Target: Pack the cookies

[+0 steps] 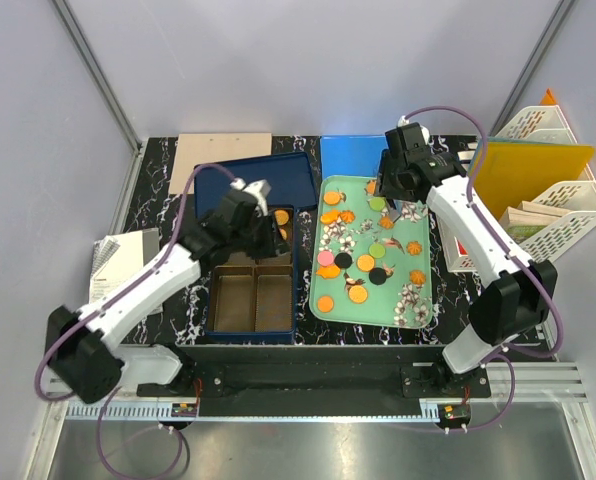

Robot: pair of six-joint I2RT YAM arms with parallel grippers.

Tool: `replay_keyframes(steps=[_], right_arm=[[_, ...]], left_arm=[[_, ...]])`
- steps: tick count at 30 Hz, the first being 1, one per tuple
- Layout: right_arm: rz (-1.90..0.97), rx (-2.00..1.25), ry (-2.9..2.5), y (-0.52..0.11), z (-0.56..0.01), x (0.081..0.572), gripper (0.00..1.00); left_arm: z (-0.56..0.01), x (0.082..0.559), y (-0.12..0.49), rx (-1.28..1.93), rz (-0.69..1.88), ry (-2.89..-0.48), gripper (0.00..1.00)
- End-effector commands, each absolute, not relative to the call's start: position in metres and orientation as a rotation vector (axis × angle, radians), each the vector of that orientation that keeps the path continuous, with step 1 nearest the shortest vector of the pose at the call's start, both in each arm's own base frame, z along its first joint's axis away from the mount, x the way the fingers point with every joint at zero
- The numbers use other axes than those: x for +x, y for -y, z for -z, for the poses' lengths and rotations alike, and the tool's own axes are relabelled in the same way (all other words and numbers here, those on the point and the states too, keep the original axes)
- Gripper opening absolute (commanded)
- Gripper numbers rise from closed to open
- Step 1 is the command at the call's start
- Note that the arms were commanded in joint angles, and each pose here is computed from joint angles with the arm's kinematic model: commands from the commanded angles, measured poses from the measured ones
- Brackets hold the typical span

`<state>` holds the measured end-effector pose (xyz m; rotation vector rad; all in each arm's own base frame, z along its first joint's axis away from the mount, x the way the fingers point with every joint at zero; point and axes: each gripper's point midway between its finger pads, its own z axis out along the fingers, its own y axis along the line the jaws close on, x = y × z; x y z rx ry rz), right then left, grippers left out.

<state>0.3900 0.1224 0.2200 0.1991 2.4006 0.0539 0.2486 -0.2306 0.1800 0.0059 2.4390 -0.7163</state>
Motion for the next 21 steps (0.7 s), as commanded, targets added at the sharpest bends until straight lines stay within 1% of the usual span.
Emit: replay_keyframes(steps=[1,2,3,4,5,7,8,9,10,11,12,13,15,16,17,18,19,20,21], right_arm=[[-0.155,0.21,-2.346,-0.133,-0.246,0.385,0.53],[-0.164,0.208,-2.343,-0.134,-0.247,0.385,0.53],[-0.18,0.205,-2.341,-0.136,-0.249,0.385,0.53],[-0.194,0.203,-2.338,-0.138,-0.251,0.384,0.52],[-0.206,0.204,-2.336,-0.14,-0.253,0.384,0.52],[-0.247,0.207,-2.324,-0.144,-0.258,0.383,0.52],[-0.263,0.208,-2.32,-0.145,-0.26,0.382,0.52],[-0.288,0.212,-2.312,-0.149,-0.262,0.382,0.51],[-0.302,0.217,-2.298,-0.148,-0.268,0.38,0.51],[-0.313,0.22,-2.29,-0.149,-0.271,0.38,0.5],[-0.332,0.214,-2.286,-0.152,-0.274,0.378,0.5],[-0.347,0.214,-2.269,-0.151,-0.28,0.376,0.5],[-0.384,0.214,-2.253,-0.153,-0.289,0.371,0.49],[-0.397,0.211,-2.251,-0.155,-0.291,0.369,0.49],[-0.404,0.212,-2.249,-0.155,-0.292,0.366,0.49],[-0.423,0.214,-2.24,-0.155,-0.297,0.362,0.49],[-0.427,0.215,-2.237,-0.154,-0.298,0.36,0.49],[-0.432,0.214,-2.238,-0.155,-0.297,0.358,0.49],[-0.441,0.214,-2.233,-0.154,-0.299,0.355,0.49]], left_arm=[[-0.232,0.251,0.325,0.236,1.184,-2.324,0.16],[-0.234,0.239,0.343,0.319,1.223,-2.32,0.0],[-0.248,0.241,0.356,0.361,1.244,-2.281,0.0],[-0.241,0.238,0.369,0.405,1.25,-2.292,0.0],[-0.245,0.225,0.384,0.474,1.29,-2.269,0.0],[-0.258,0.223,0.405,0.477,1.405,-2.176,0.0],[-0.245,0.215,0.408,0.394,1.504,-2.221,0.0],[-0.272,0.223,0.419,0.375,1.619,-2.038,0.0],[-0.277,0.225,0.421,0.33,1.675,-1.986,0.0],[-0.269,0.228,0.42,0.218,1.718,-1.991,0.0],[-0.29,0.233,0.422,0.211,1.78,-1.859,0.01],[-0.287,0.237,0.425,0.18,1.803,-1.845,0.02],[-0.305,0.241,0.429,0.125,1.911,-1.744,0.03],[-0.297,0.246,0.434,0.094,1.946,-1.739,0.04],[-0.319,0.245,0.432,0.051,2.052,-1.628,0.05],[-0.311,0.251,0.436,0.008,2.093,-1.612,0.06],[-0.316,0.252,0.436,-0.013,2.144,-1.567,0.08],[-0.337,0.25,0.434,-0.024,2.248,-1.463,0.09],[-0.329,0.254,0.439,-0.042,2.278,-1.464,0.1]])
